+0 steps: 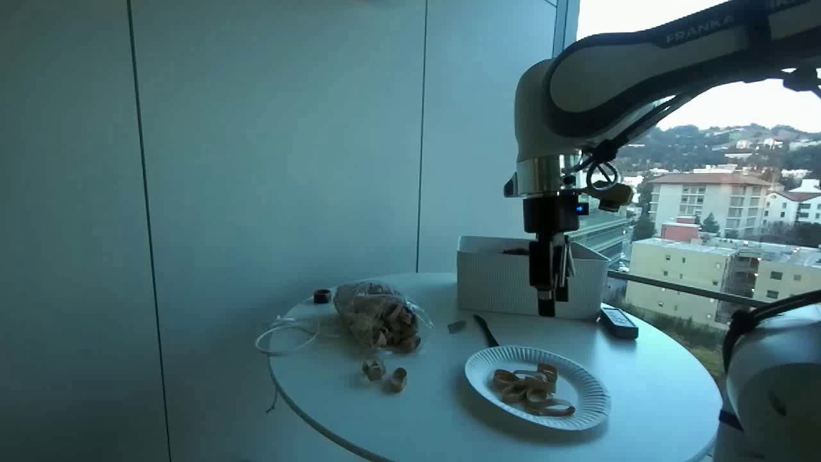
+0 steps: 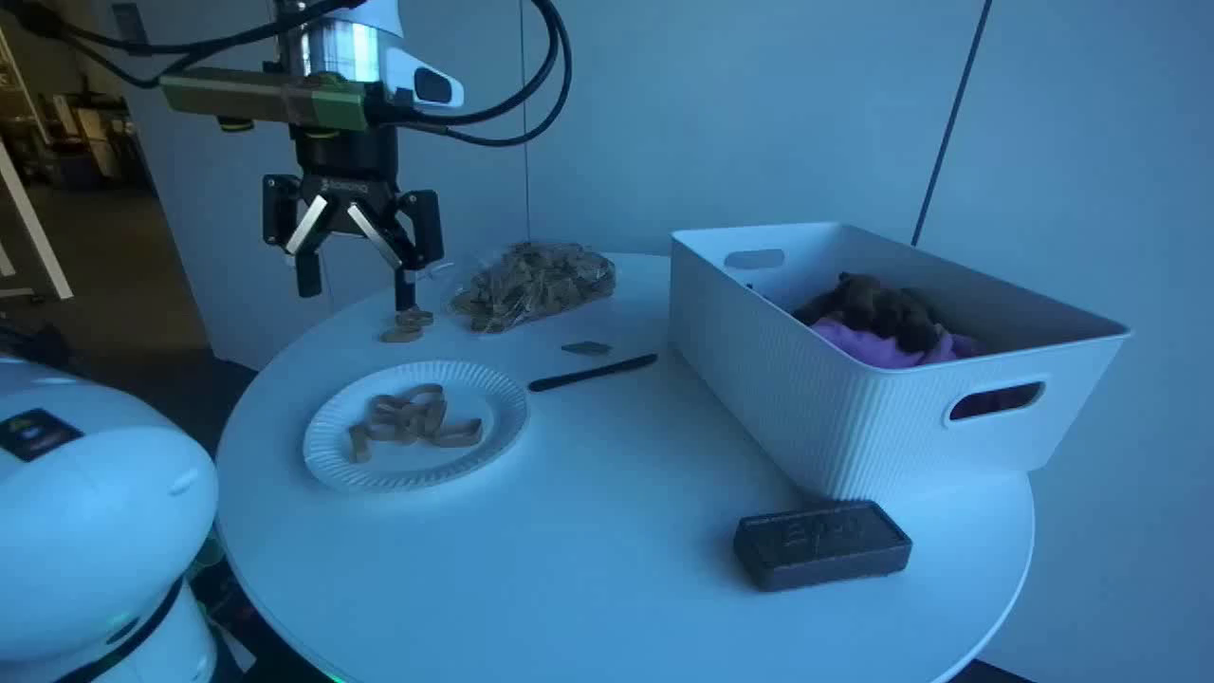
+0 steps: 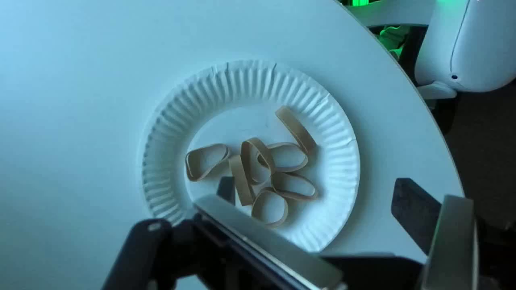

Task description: Remove the rubber bands from the plate

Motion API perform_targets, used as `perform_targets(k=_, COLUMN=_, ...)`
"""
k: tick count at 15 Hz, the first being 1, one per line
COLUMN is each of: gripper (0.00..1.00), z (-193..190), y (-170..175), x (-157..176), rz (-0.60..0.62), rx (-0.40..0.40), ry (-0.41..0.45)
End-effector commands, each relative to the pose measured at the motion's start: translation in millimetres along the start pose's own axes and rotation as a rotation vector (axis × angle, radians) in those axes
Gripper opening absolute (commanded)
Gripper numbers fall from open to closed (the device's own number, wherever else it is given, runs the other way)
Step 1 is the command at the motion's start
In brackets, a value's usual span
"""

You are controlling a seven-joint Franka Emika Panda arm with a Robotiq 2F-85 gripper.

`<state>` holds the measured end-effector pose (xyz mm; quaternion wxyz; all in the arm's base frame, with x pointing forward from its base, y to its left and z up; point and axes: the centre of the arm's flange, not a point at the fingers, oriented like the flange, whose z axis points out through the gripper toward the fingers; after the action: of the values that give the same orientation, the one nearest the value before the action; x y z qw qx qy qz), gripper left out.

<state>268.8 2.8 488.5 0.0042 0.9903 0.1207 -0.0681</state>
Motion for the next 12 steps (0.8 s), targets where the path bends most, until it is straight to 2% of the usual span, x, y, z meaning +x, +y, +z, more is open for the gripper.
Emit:
perform_targets(k=1, gripper=1.00, z=-1.5, y=0.1, x=0.0, rz=0.000, rx=-0.001, ry=0.004)
perform_targets(k=12, gripper=1.00, z=-5.6, y=0.2, x=-0.2, rz=0.000, rx=-0.003, ry=0.013)
